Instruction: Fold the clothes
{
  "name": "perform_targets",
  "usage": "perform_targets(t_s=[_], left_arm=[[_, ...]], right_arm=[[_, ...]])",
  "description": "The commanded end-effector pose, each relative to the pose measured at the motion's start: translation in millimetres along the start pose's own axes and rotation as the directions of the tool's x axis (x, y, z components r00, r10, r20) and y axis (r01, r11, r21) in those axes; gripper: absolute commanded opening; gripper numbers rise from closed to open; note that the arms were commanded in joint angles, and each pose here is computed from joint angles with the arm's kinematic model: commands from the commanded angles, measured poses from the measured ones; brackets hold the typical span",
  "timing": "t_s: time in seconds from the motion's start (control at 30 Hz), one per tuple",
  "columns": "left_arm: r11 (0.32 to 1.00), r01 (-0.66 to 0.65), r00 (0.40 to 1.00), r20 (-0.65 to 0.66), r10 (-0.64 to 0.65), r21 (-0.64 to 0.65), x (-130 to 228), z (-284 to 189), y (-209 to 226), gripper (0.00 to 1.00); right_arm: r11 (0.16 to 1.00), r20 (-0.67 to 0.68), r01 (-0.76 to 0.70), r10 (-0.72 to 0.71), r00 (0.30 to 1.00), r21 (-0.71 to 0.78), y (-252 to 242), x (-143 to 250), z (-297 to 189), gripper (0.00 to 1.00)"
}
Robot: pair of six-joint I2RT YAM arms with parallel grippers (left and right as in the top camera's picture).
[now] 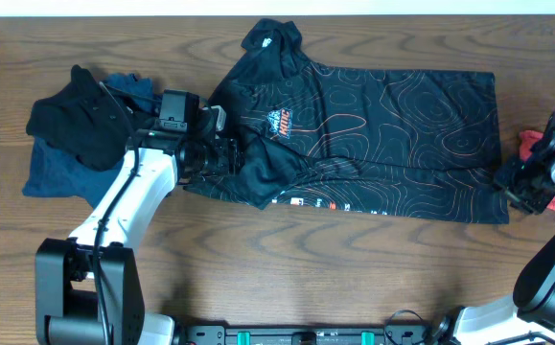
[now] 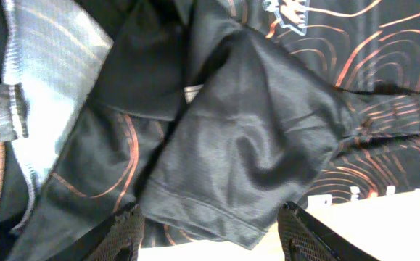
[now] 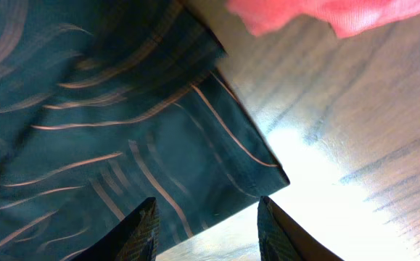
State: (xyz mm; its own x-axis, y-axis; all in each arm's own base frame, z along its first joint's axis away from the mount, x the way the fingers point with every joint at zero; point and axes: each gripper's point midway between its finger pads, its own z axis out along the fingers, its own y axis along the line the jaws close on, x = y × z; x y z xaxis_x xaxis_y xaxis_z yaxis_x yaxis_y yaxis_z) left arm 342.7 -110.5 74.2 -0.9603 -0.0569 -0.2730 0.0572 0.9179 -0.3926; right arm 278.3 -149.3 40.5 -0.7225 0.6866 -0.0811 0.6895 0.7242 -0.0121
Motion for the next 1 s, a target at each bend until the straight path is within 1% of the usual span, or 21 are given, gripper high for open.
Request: perform_targets(t_s=[0.0, 0.1, 0.23, 0.37, 0.47, 0.73, 0.9, 0.97], left_arm=[[0.999, 0.016, 1.0, -0.024, -0.017, -0.047, 6, 8, 12, 0.62], [0.999, 0.021, 0.999, -0.041, -0.023, -0.048, 9, 11, 14, 0.62], [1.0, 0.01, 0.999, -0.051, -0.01, 0.001, 10, 12, 5, 0.61], [1.0, 0.002, 0.999, -0.033, -0.002, 0.019, 6, 12, 2, 0.61], [1.0, 0.003, 0.999, -0.034, -0.002, 0.018, 6, 12, 2, 0.61], [1.0, 0.003, 0.999, -0.034, -0.003, 0.015, 6, 12, 2, 0.61], [1.0, 0.003, 0.999, -0.034, -0.003, 0.015, 6, 12, 2, 0.61], [1.0, 0.003, 0.999, -0.034, -0.003, 0.015, 6, 12, 2, 0.61]], right_arm=[[0.997, -0.014, -0.011, 0.012, 1.0, 0.079, -15, 11, 16, 0.42], [0.997, -0.009, -0.017, 0.018, 1.0, 0.077, -16, 16, 25, 0.43], [0.998, 0.053, -0.025, 0.022, 0.998, 0.049, -10, 1, 27, 0.43], [0.999, 0.108, -0.022, 0.026, 0.994, -0.037, 7, -14, 26, 0.43], [0.997, 0.137, -0.017, 0.028, 0.99, -0.081, 15, -22, 24, 0.44], [0.996, 0.152, -0.014, 0.028, 0.988, -0.089, 21, -27, 29, 0.44], [0.995, 0.145, -0.021, 0.034, 0.989, -0.094, 24, -29, 38, 0.41], [0.995, 0.145, -0.024, 0.038, 0.989, -0.096, 26, -30, 42, 0.38]])
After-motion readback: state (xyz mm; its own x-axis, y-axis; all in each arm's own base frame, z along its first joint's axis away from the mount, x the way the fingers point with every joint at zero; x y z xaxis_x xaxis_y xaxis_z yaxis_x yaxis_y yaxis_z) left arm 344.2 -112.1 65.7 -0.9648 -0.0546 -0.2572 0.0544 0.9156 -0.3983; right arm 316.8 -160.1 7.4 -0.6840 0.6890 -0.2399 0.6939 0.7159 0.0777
